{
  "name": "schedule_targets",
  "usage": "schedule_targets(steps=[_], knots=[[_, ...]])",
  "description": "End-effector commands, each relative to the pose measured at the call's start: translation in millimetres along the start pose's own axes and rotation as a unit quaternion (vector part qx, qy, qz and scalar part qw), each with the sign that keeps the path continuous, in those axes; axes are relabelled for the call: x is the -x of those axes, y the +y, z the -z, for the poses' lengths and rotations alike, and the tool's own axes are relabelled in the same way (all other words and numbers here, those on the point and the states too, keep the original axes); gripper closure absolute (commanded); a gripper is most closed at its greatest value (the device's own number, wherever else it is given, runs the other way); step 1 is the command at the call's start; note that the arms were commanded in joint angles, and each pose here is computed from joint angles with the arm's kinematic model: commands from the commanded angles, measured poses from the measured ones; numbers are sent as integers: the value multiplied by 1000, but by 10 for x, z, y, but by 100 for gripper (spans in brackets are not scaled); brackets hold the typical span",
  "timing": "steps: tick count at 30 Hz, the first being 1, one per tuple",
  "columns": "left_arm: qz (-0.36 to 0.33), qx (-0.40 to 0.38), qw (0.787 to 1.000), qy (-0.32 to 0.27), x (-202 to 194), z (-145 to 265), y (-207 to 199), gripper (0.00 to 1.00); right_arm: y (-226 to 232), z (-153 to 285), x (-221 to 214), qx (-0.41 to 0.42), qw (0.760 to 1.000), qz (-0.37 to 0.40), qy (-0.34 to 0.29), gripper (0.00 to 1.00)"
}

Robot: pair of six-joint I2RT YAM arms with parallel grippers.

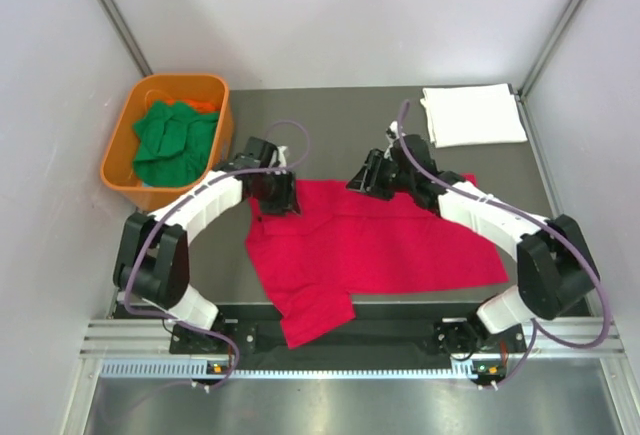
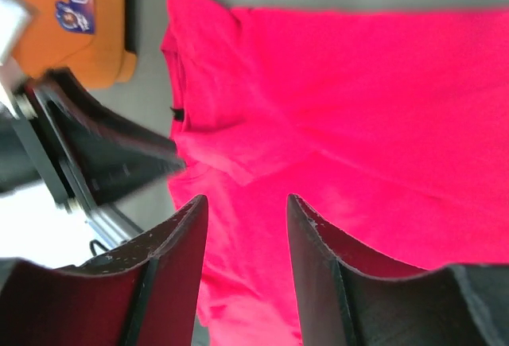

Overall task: Fold and stack the t-shirts
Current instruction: Fold the tshirt

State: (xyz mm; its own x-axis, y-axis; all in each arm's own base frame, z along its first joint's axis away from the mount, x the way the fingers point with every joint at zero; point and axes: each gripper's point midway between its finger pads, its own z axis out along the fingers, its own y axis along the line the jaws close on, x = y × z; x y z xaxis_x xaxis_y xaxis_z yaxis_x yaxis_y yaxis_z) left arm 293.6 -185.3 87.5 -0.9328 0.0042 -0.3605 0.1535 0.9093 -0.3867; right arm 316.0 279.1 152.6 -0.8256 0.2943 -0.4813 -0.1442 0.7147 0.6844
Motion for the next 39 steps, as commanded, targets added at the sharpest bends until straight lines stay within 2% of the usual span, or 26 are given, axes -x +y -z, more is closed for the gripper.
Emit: schedule_targets(steps=[1,6,9,11,17,33,36,39], knots=[[97,2,995,-16,74,169,299,50,283,-198,-198,-3,1000,-24,17,55],[129,44,991,-19,8,227,607,50,287,-508,-561,-34,997,-66,29,57],[158,38,987,-17,-55,181,704,48,244,-629,-753,-65,995,-69,24,59],[164,27,986,-7,-105,138,709,47,262,-694,-859,-54,995,-81,25,59],[177,10,984,-4,-179,28,694,49,218,-849,-867,-68,993,-100,12,59],[190,14,982,-12,-150,-136,767,49,80,-1147,-977,-119,985,-116,35,61],[187,13,982,-13,-135,-136,761,52,88,-1155,-965,-120,985,-117,33,65],[186,13,982,-21,-105,-100,749,67,75,-1151,-948,-123,985,-116,30,70]])
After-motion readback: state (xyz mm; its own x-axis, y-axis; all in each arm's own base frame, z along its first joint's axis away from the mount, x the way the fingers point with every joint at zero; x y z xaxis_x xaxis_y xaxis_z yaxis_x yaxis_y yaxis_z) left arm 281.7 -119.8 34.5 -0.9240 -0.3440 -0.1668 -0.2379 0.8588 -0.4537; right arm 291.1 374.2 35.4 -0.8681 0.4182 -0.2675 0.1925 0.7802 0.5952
